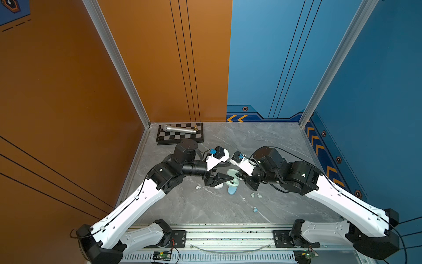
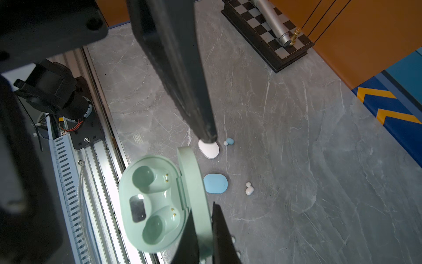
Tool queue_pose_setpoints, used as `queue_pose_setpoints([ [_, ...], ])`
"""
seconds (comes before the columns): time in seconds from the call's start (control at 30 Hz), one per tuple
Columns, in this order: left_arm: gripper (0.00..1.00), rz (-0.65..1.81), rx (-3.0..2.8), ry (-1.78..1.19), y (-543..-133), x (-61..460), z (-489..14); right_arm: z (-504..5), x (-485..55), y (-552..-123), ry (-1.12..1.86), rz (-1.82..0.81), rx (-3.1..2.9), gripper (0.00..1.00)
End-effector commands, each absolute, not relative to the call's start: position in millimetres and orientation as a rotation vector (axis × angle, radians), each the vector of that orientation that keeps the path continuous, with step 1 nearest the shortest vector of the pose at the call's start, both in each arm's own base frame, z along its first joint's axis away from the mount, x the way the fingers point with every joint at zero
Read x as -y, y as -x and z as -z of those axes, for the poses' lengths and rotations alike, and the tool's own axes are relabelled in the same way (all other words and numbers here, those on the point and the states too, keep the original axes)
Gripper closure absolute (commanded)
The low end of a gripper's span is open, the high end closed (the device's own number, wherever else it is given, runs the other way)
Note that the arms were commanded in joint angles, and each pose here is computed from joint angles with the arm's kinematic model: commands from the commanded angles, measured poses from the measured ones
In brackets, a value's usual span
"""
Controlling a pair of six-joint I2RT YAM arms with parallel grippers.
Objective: Insert wireless bluetooth earbuds into charging case
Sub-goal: Pass the charging case.
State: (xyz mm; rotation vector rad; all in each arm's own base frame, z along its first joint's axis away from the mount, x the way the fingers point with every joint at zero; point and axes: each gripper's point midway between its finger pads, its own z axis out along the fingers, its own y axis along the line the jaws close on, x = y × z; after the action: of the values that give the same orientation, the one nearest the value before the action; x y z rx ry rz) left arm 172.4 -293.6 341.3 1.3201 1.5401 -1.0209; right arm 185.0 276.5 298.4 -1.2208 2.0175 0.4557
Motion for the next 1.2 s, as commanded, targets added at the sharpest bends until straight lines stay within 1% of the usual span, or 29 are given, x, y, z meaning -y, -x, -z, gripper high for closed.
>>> queue_pose_setpoints([
  [0.0,0.44,1.036,-1.512,-1.362,-165.4,295.5,-342.8,-313.3,-275.1,-176.5,1.241,-0.486,-1.976,1.00],
  [0.17,0.50,1.011,-1.526,-1.370,-169.8,295.9,-334.2,-319.5,-274.7,-174.5,1.229,-0.504,-1.964,1.00],
  [0.23,0.50,0.996,-1.530,-1.371,-172.1,296.1,-332.0,-321.4,-274.0,-173.4,1.225,-0.510,-1.961,1.00],
  [0.4,0.46,0.951,-1.549,-1.363,-179.6,294.1,-325.5,-323.2,-271.6,-172.2,1.213,-0.513,-1.960,1.00],
  [0.53,0.48,0.960,-1.557,-1.363,-180.6,294.4,-323.5,-326.2,-271.2,-171.1,1.205,-0.521,-1.954,1.00],
  [0.77,0.62,0.981,-1.559,-1.373,-180.9,298.6,-322.7,-327.2,-272.9,-170.0,1.204,-0.532,-1.950,1.00],
  [0.83,0.68,0.981,-1.562,-1.373,-181.9,299.3,-322.1,-327.4,-273.6,-169.5,1.203,-0.535,-1.949,1.00],
  [1.0,0.81,0.984,-1.567,-1.374,-181.1,299.9,-321.1,-326.2,-273.2,-170.1,1.198,-0.533,-1.953,1.00],
  [1.13,0.90,0.984,-1.578,-1.368,-180.5,300.6,-320.1,-326.1,-273.2,-171.5,1.190,-0.527,-1.956,1.00],
  [1.17,0.93,0.985,-1.583,-1.364,-180.5,300.7,-320.0,-326.3,-272.7,-173.0,1.181,-0.520,-1.957,1.00],
])
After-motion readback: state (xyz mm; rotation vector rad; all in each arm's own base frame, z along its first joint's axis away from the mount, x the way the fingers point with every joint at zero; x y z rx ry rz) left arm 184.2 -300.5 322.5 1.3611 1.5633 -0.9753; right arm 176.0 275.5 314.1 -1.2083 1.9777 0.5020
